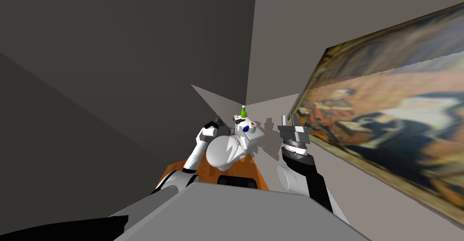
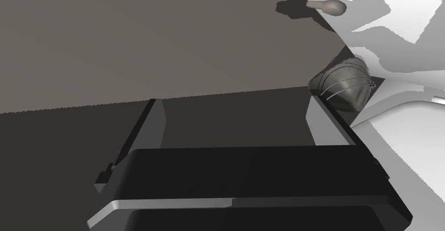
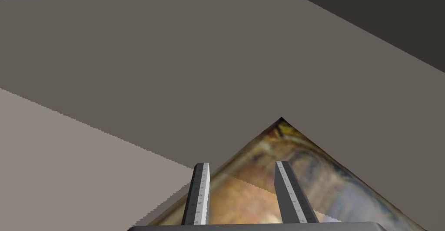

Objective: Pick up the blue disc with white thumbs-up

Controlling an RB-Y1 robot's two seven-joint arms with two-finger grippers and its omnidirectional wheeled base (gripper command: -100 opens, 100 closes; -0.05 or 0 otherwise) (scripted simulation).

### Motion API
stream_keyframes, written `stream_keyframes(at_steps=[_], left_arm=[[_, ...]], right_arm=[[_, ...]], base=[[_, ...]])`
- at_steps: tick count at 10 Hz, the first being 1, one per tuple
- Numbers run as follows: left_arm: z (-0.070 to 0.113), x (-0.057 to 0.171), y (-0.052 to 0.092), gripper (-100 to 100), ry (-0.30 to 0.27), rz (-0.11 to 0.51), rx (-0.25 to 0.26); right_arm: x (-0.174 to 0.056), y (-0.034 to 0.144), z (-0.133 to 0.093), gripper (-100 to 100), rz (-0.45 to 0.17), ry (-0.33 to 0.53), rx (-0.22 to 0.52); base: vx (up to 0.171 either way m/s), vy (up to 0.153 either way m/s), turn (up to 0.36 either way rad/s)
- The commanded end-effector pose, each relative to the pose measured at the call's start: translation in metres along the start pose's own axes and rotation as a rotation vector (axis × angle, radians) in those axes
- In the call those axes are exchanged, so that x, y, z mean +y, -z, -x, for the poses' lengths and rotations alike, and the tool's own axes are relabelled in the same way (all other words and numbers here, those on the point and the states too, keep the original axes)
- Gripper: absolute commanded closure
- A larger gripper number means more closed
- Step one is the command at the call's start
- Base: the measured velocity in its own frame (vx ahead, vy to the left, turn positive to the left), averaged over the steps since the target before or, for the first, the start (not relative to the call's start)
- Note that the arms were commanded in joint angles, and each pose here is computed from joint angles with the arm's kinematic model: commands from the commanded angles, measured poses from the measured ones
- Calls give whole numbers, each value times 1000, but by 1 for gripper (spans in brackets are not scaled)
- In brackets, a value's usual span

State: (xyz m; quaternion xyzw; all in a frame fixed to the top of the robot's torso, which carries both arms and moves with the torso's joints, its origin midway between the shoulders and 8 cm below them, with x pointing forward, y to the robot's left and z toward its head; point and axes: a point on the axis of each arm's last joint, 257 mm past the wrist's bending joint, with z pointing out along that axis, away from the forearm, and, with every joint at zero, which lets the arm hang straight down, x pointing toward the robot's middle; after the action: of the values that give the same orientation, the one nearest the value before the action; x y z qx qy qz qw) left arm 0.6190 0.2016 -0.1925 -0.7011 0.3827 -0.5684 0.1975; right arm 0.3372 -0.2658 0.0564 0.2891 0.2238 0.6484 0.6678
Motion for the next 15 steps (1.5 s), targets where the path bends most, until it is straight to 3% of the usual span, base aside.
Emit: stream_keyframes(at_steps=[1,6,11,15], left_arm=[[0,8,-7,-100,17,44,-23],[0,27,-23,-100,68,165,-95],[3,43,-30,-100,83,261,-165],[1,57,-37,-100,107,364,-253]], right_arm=[[0,0,0,0,0,0,0],[0,0,0,0,0,0,0],[0,0,0,0,0,0,0],[0,0,0,0,0,0,0]], base=[[-9,31,-36],[-7,17,-24],[-4,9,-19],[-4,-1,-39]])
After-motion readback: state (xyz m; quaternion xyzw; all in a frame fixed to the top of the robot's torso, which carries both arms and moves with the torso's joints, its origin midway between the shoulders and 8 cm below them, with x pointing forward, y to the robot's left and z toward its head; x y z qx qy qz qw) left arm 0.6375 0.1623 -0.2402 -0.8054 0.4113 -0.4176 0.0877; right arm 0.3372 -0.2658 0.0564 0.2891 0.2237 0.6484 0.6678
